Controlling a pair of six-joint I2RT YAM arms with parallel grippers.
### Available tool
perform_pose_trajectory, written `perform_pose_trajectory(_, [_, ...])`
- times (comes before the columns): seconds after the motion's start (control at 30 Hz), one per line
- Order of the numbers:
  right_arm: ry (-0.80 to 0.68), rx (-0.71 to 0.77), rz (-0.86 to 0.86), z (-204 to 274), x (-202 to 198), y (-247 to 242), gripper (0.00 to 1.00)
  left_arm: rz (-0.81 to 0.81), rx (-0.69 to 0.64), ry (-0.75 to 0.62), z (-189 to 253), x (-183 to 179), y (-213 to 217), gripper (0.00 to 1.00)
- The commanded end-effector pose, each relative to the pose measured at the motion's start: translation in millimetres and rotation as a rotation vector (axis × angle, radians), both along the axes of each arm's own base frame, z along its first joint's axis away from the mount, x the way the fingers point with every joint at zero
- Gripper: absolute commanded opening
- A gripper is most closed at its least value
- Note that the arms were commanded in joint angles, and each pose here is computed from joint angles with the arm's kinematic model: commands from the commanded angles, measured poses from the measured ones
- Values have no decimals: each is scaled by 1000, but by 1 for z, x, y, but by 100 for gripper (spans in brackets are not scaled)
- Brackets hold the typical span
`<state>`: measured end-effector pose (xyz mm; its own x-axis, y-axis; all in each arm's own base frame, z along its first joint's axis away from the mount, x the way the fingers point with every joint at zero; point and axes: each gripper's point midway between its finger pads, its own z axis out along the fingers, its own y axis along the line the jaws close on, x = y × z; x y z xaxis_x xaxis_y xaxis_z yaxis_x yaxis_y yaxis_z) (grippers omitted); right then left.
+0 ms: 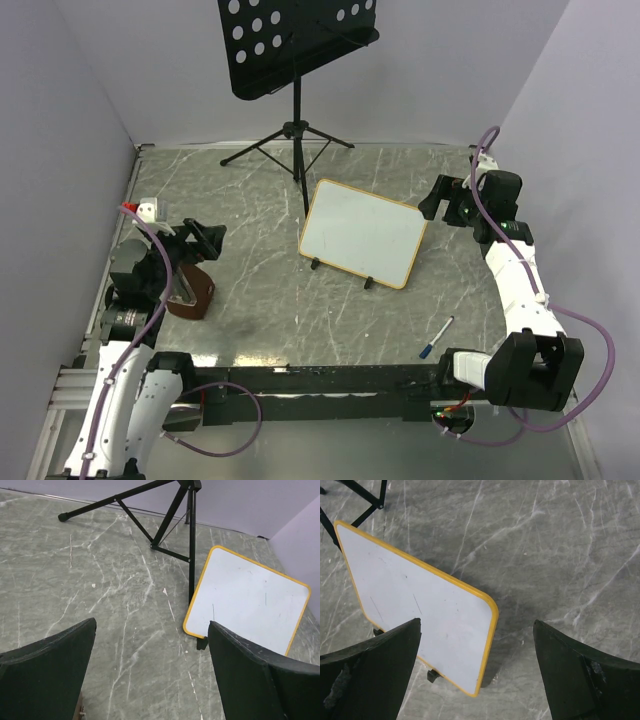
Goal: Write a sentence on the whiteboard
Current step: Move the whiteboard marker to the center of the board.
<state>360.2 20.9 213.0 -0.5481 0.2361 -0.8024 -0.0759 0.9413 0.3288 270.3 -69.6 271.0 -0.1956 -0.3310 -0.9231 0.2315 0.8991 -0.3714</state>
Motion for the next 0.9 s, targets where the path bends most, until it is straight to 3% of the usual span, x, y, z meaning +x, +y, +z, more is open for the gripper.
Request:
perform_pose_trajectory(0.0, [-85,-8,-16,29,8,-3,100,-29,3,-76,22,0,-3,97])
perform_pose_trajectory(0.27, [-115,-47,75,25,1,4,100,-50,1,-73,21,0,-6,97])
perform_pose_trajectory(0.5, [-224,-174,370,17,-23,29,100,-83,1,-76,21,-1,-11,97])
perform_pose_trajectory(0.67, [-255,-175,584,10,-44,52,100,-96,0,-75,21,-1,-13,97])
perform_pose_trajectory(0.77, [-206,-192,642,6,-59,56,100,-104,-1,-81,22,-3,-14,97])
perform_pose_trajectory(0.87, [-168,-315,764,-6,-78,54,100,-112,-2,-91,25,-5,-15,97])
